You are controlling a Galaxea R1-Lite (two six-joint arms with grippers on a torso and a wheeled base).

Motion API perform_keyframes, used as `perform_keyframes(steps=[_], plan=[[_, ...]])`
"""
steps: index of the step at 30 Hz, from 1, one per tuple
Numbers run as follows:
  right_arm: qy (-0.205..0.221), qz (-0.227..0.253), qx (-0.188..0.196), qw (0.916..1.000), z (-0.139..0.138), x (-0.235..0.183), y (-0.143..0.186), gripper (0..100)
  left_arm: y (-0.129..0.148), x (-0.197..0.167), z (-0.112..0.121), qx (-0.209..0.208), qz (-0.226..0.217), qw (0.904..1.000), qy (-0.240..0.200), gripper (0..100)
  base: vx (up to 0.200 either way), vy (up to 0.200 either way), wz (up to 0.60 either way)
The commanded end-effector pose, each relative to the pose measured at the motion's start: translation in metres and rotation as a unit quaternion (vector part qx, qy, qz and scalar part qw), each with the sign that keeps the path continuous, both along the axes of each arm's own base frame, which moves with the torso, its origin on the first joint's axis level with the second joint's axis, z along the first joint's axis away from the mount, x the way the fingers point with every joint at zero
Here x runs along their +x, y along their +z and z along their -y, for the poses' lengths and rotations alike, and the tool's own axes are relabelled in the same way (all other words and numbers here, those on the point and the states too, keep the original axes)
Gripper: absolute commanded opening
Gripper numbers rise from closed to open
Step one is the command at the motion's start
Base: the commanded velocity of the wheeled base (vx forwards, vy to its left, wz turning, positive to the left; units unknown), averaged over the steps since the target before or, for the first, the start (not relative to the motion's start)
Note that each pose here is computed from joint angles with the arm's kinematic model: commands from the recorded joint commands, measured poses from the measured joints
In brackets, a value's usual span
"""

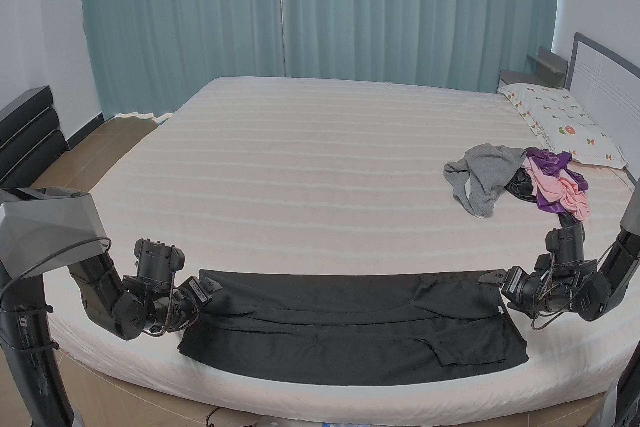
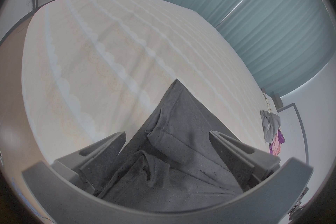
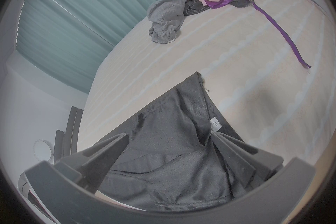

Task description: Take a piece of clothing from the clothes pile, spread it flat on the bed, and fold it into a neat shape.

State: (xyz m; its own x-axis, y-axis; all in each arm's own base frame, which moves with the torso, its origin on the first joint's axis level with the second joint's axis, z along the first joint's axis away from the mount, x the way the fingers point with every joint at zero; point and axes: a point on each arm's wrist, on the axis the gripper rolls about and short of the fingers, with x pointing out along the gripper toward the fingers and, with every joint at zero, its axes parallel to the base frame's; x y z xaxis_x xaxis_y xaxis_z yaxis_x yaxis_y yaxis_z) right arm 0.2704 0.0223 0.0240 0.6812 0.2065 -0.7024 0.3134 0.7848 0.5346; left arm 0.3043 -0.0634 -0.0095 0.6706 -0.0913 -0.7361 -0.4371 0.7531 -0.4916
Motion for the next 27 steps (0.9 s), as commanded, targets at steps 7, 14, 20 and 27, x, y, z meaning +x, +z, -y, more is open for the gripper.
perform_keyframes(steps=[7, 14, 20, 27], plan=[[0.011, 0.006, -0.001, 0.9999, -0.006, -0.007, 0.006, 100, -0.012, 0.012, 0.004, 0.003, -0.002, 1.0, -0.001, 0, 0.0, 0.0, 0.0], [0.014, 0.004, -0.002, 0.9999, -0.008, -0.009, 0.005, 100, -0.011, 0.022, -0.002, 0.012, 0.011, 0.9997, 0.02, 0, 0.0, 0.0, 0.0], [0.012, -0.002, -0.021, 0.9997, -0.015, -0.014, 0.003, 100, 0.008, 0.019, -0.003, 0.016, 0.037, 0.9987, 0.03, 0, 0.0, 0.0, 0.0], [0.004, -0.007, -0.026, 0.9996, -0.014, -0.012, 0.0, 100, 0.014, 0.019, -0.002, 0.012, 0.047, 0.9984, 0.031, 0, 0.0, 0.0, 0.0]])
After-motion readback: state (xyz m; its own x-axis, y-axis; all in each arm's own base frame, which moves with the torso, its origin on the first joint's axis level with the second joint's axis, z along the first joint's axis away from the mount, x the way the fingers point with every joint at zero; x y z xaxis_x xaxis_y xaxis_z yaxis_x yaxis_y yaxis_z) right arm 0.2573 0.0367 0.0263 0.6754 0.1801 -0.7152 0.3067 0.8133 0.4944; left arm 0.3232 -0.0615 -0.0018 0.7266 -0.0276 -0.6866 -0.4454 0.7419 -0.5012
